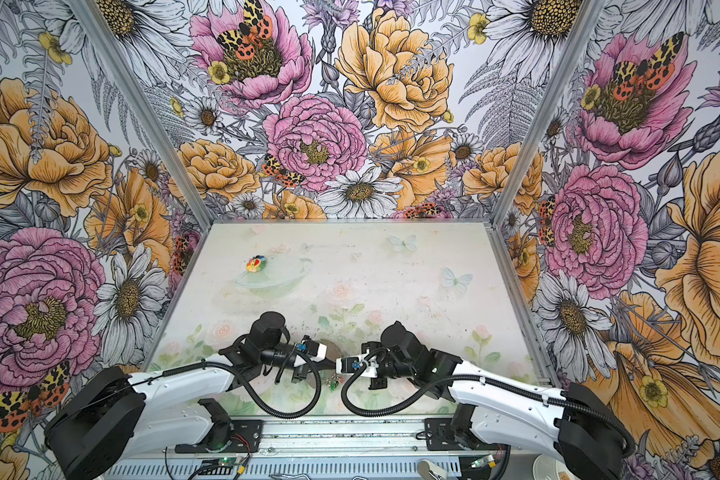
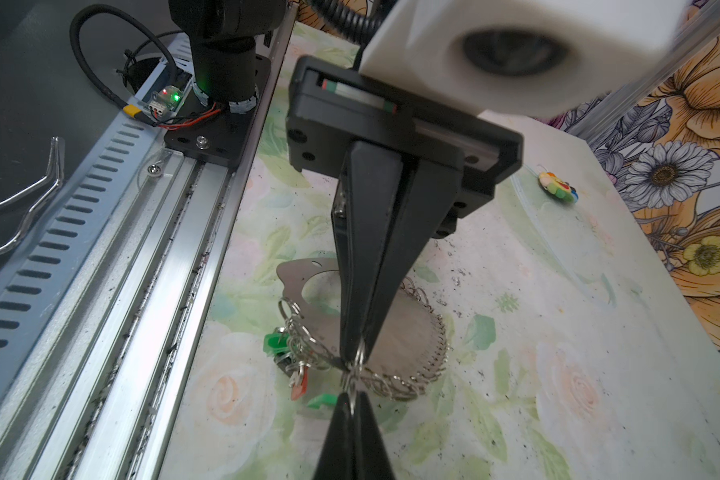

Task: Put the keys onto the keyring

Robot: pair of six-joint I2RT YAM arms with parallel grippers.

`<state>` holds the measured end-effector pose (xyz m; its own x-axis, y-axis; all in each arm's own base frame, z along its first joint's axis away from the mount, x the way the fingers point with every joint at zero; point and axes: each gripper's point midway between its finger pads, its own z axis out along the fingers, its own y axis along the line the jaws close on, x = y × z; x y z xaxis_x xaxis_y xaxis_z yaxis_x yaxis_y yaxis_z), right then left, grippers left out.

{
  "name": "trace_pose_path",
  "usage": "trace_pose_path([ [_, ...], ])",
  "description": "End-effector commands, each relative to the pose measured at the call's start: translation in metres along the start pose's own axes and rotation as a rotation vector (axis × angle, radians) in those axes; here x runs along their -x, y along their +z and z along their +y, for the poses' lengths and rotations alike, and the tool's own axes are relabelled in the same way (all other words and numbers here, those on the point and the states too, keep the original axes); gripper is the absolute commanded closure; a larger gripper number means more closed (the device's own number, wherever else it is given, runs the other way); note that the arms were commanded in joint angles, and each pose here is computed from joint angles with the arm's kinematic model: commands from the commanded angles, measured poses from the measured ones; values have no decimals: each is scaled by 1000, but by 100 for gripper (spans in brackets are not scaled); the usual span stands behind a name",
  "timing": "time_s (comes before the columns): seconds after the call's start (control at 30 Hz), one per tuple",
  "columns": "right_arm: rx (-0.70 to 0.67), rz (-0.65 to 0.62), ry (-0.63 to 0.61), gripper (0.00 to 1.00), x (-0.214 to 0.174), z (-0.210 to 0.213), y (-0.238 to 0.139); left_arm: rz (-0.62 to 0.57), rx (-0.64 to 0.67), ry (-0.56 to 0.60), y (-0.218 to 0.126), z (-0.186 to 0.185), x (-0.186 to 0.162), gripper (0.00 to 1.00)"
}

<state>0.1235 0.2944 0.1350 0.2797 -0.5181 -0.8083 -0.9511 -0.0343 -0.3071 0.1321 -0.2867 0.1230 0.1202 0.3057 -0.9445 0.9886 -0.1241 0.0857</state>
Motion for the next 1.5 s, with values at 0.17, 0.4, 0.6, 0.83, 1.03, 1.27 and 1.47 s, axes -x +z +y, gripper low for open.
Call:
trace_pose_path([
  [0.17,3,-29,-35,100,11,0,1,-25,-31,44,5,2,17,100],
  [0.4,-10,-29,-27,100,12,-1,-4,12,-55,51,8,-2,10,100],
  [0.6,8,-3,-42,100,4,1,-2,61,-102,87,14,-13,1,100],
  [0.83,-9,39,-74,100,-6,-2,0,52,-129,114,12,-21,4,100],
  [1.03,-41,71,-91,100,-11,-9,1,75,-165,117,15,-27,1,100],
  [1.27,-72,114,-120,100,-16,-13,2,89,-199,126,19,-35,0,100],
  [1.47,-106,154,-172,100,-21,-16,2,84,-231,116,21,-39,1,100],
])
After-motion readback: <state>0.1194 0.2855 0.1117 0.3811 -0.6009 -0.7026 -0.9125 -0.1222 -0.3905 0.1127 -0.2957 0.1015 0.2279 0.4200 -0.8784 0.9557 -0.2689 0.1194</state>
